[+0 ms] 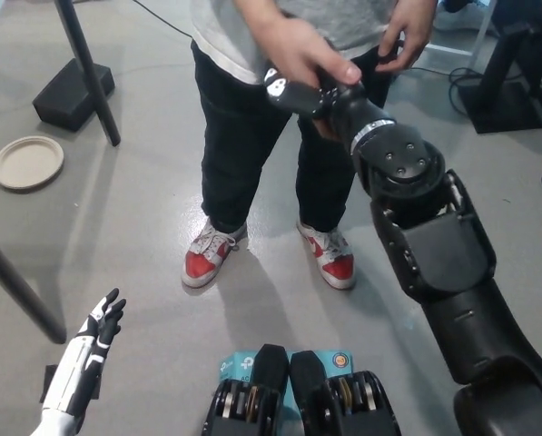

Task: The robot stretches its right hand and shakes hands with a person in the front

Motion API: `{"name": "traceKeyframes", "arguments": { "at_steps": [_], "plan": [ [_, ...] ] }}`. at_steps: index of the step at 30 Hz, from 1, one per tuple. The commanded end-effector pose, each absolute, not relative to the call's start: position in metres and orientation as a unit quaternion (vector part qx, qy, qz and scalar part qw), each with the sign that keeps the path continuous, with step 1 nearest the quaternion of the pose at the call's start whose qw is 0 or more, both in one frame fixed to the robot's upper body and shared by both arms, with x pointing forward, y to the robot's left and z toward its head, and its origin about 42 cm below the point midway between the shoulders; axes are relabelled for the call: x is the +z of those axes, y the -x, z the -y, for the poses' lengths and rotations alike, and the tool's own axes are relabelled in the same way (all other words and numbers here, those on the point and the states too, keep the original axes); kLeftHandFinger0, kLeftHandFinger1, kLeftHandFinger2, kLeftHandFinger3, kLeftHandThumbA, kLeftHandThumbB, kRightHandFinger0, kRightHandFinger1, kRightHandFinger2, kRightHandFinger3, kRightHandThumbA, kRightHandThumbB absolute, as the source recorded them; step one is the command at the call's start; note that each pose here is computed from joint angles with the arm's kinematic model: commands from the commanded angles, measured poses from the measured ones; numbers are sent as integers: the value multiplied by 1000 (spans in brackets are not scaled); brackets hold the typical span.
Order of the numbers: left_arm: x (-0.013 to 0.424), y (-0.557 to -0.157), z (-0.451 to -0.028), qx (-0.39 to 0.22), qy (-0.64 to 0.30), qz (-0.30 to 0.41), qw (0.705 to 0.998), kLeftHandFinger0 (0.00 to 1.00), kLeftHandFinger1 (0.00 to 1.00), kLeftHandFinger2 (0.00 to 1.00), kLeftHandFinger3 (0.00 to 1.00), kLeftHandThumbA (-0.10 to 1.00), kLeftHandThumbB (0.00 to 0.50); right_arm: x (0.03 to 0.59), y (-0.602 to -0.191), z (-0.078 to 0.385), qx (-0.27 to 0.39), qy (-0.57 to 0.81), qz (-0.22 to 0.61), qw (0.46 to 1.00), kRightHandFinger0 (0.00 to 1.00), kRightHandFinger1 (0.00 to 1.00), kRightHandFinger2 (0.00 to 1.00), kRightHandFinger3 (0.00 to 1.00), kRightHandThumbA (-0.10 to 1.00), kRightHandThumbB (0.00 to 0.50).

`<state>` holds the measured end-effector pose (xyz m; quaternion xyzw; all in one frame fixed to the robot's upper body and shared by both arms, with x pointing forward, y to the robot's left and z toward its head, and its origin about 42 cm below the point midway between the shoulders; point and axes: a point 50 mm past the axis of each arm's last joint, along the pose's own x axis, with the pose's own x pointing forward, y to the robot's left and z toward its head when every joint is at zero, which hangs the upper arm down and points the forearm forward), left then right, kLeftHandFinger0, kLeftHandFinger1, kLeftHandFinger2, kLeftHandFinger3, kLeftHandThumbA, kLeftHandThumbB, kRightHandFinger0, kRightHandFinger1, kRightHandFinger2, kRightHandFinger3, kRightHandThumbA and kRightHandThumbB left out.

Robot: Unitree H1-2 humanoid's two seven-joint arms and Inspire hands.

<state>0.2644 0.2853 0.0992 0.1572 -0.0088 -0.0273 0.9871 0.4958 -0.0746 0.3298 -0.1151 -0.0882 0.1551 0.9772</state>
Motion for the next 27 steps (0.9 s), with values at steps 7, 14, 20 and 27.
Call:
{"name": "traceKeyframes", "arguments": {
  "at_steps": [7,14,20,27],
  "plan": [
    [113,-269,-290,-31,-168,35,985,1000,1000,1000,1000,1000,80,433,-420,103,131,114,286,942,1000,1000,1000,1000,-75,23],
    [112,-269,-290,-31,-167,33,985,1000,1000,1000,1000,1000,82,478,-392,118,126,151,375,906,1000,1000,1000,1000,-35,38],
    [112,-267,-288,-33,-162,36,986,1000,1000,1000,1000,1000,70,449,-426,111,139,151,295,933,1000,1000,1000,1000,-43,61],
    [113,-271,-288,-33,-169,40,984,1000,1000,1000,1000,1000,89,383,-501,93,144,193,114,964,1000,1000,1000,1000,48,83]
  ]
}}
